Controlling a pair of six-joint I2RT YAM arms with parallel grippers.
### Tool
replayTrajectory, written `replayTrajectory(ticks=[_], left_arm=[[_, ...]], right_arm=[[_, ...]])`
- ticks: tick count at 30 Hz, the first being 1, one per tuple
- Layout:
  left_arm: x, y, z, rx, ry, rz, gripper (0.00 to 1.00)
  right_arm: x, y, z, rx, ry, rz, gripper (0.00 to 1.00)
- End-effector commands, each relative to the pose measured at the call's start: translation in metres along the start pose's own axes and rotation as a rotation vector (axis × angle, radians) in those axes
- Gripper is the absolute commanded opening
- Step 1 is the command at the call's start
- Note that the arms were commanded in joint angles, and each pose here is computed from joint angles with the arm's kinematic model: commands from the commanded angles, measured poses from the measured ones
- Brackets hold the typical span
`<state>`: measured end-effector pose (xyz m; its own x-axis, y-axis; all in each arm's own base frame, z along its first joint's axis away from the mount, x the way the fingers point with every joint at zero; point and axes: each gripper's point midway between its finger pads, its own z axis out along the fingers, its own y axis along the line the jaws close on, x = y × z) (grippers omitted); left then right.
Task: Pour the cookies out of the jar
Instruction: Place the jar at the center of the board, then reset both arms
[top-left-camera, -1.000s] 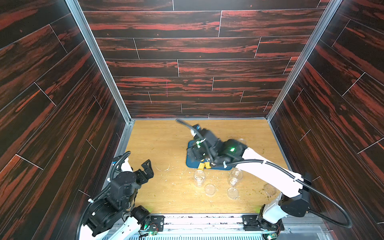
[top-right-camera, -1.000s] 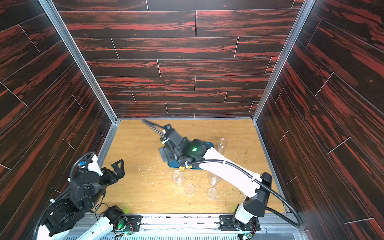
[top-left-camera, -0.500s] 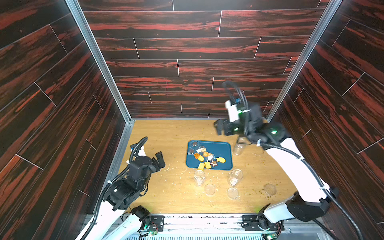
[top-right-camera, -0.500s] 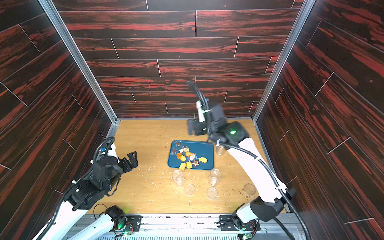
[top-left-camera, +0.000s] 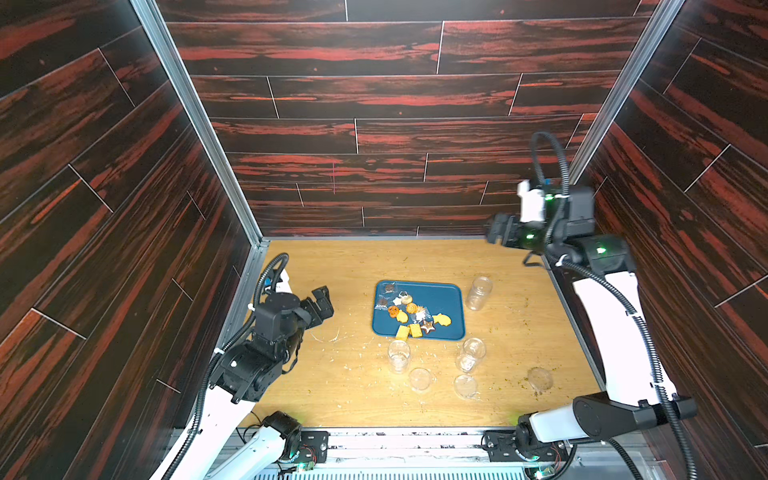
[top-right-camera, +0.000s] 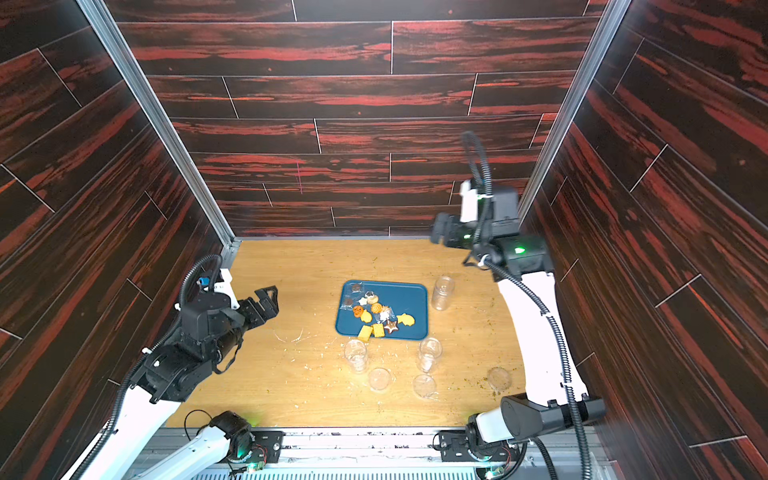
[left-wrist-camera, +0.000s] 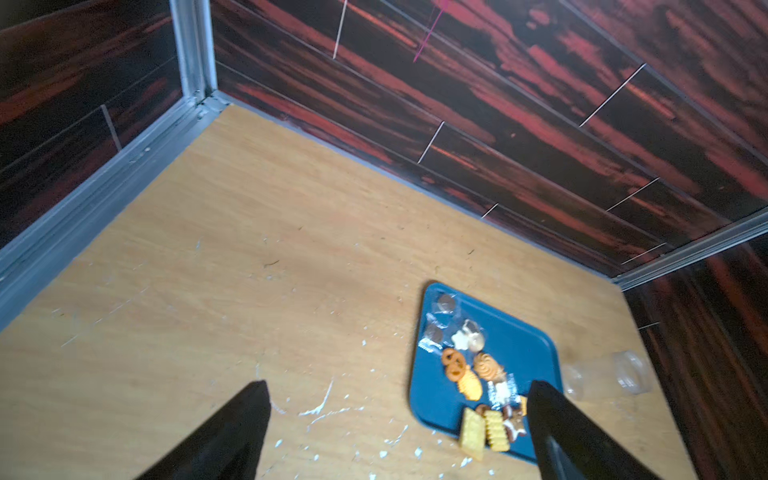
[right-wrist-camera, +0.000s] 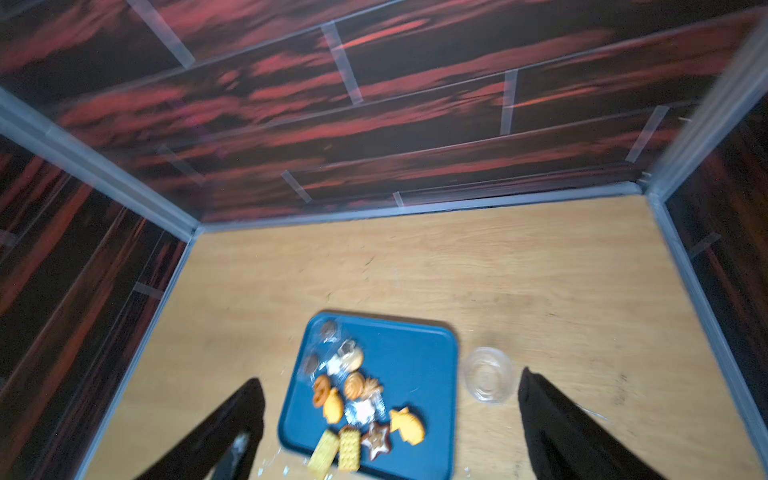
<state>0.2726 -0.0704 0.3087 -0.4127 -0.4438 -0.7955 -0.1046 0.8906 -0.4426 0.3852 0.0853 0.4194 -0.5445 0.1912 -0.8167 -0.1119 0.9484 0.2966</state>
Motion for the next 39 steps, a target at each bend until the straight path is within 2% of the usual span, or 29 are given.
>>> replayTrajectory(ticks=[1, 6, 9, 12, 16, 18, 20, 24, 28, 30, 35, 39], left_arm=[[-0.014, -0.016, -0.002, 0.066, 0.0, -0.015, 1.0], [-0.021, -0.02, 0.004, 0.081, 0.011, -0.02, 1.0], [-0.023, -0.023, 0.015, 0.117, 0.028, -0.077, 1.0], [-0.034, -0.024, 0.032, 0.166, 0.04, -0.194, 1.0], [-0.05, -0.019, 0.06, 0.222, 0.048, -0.421, 0.99], [-0.051, -0.017, 0.07, 0.24, 0.044, -0.458, 0.99], [-0.05, -0.011, 0.075, 0.232, 0.016, -0.432, 0.99], [-0.045, 0.017, 0.075, 0.136, -0.071, -0.411, 1.0], [-0.051, 0.026, 0.082, 0.098, -0.077, -0.363, 1.0], [-0.056, 0.029, 0.089, 0.061, -0.078, -0.342, 1.0], [-0.076, 0.03, 0.104, 0.013, -0.109, -0.305, 1.0], [-0.089, 0.036, 0.109, -0.03, -0.167, -0.271, 1.0]], right_arm=[[-0.016, -0.006, -0.021, -0.051, -0.058, 0.077, 0.98], [-0.026, -0.029, -0.012, -0.013, -0.066, 0.127, 0.98], [-0.036, -0.044, -0.008, -0.01, -0.077, 0.187, 0.98], [-0.044, -0.052, 0.0, -0.043, -0.08, 0.238, 0.98], [-0.058, -0.052, 0.006, -0.097, -0.11, 0.23, 0.98], [-0.063, -0.054, 0.011, -0.115, -0.128, 0.221, 0.98], [-0.064, -0.057, 0.016, -0.122, -0.135, 0.215, 0.98], [-0.058, -0.063, 0.025, -0.118, -0.171, 0.181, 0.98], [-0.067, -0.074, 0.025, -0.078, -0.297, 0.058, 0.98], [-0.072, -0.081, 0.033, -0.052, -0.321, 0.046, 0.98], [-0.07, -0.094, 0.063, -0.055, -0.282, 0.089, 0.98], [-0.061, -0.108, 0.073, -0.027, -0.255, 0.087, 0.98]])
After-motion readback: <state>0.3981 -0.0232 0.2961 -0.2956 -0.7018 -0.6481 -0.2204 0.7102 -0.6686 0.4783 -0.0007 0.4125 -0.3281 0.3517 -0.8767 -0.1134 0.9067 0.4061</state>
